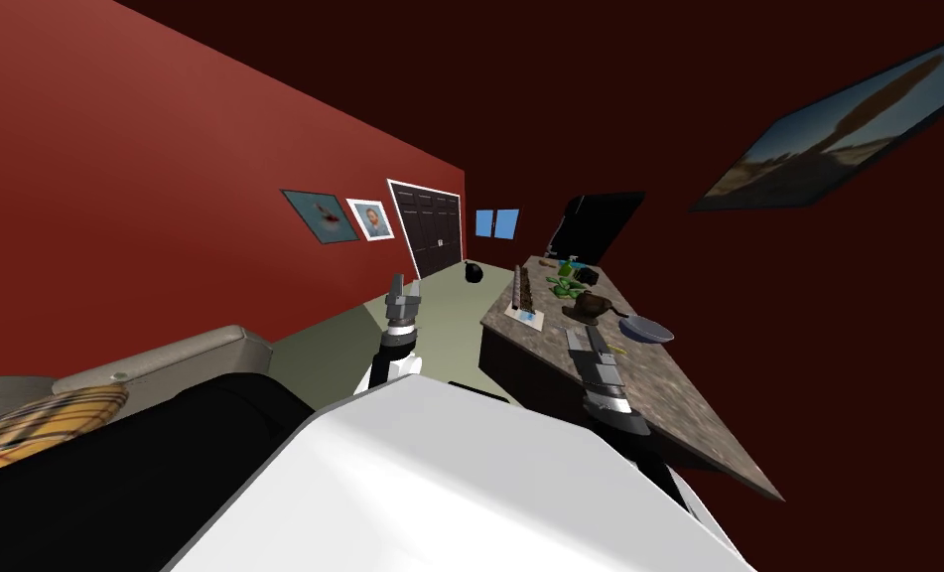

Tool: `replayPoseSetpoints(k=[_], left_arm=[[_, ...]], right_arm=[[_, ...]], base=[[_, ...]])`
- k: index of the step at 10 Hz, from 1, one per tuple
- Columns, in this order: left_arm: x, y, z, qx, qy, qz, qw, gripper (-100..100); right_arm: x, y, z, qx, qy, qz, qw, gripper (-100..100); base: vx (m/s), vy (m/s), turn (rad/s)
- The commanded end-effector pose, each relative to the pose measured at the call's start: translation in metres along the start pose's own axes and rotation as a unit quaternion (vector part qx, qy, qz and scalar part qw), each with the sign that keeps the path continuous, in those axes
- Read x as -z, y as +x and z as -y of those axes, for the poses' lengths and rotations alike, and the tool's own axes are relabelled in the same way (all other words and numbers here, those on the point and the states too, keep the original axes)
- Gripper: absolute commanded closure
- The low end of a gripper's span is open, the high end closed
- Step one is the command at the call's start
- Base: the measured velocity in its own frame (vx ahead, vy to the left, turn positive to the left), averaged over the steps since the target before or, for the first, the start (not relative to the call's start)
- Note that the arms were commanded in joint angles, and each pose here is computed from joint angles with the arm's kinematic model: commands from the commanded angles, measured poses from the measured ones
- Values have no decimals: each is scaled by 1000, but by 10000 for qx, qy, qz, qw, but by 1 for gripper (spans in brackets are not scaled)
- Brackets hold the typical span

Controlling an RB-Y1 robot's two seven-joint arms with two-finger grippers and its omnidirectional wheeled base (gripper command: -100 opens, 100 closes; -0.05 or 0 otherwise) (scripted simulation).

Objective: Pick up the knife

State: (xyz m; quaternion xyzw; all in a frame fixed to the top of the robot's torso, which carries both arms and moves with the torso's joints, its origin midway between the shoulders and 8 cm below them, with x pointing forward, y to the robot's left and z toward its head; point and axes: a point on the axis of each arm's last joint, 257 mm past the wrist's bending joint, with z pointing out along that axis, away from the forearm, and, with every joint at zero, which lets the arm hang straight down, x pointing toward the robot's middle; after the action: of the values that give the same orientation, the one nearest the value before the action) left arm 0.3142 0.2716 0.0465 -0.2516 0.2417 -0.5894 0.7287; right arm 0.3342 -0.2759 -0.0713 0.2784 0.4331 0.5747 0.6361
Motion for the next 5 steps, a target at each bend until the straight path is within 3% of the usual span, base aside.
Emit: replayPoseSetpoints(k=[1, 2, 3, 4, 5], left_arm=[[0, 0, 0, 0, 0, 0, 10000, 0], [0, 0, 0, 0, 0, 0, 10000, 0], [0, 0, 0, 0, 0, 0, 10000, 0], [0, 0, 0, 0, 0, 0, 10000, 0], [0, 0, 0, 0, 0, 0, 10000, 0]], right_arm=[[7, 4, 8, 16, 122, -192, 9997, -100], [21, 6, 22, -26, 353, -340, 9988, -100], [21, 8, 22, 26, 368, -462, 9983, -100], [36, 9, 37, -15, 612, -588, 9964, -100], [37, 10, 38, 50, 632, -742, 9952, -100]], base=[[-34, 39, 39], [-39, 45, 71], [-29, 36, 52], [-26, 47, 124], [-24, 40, 53]])
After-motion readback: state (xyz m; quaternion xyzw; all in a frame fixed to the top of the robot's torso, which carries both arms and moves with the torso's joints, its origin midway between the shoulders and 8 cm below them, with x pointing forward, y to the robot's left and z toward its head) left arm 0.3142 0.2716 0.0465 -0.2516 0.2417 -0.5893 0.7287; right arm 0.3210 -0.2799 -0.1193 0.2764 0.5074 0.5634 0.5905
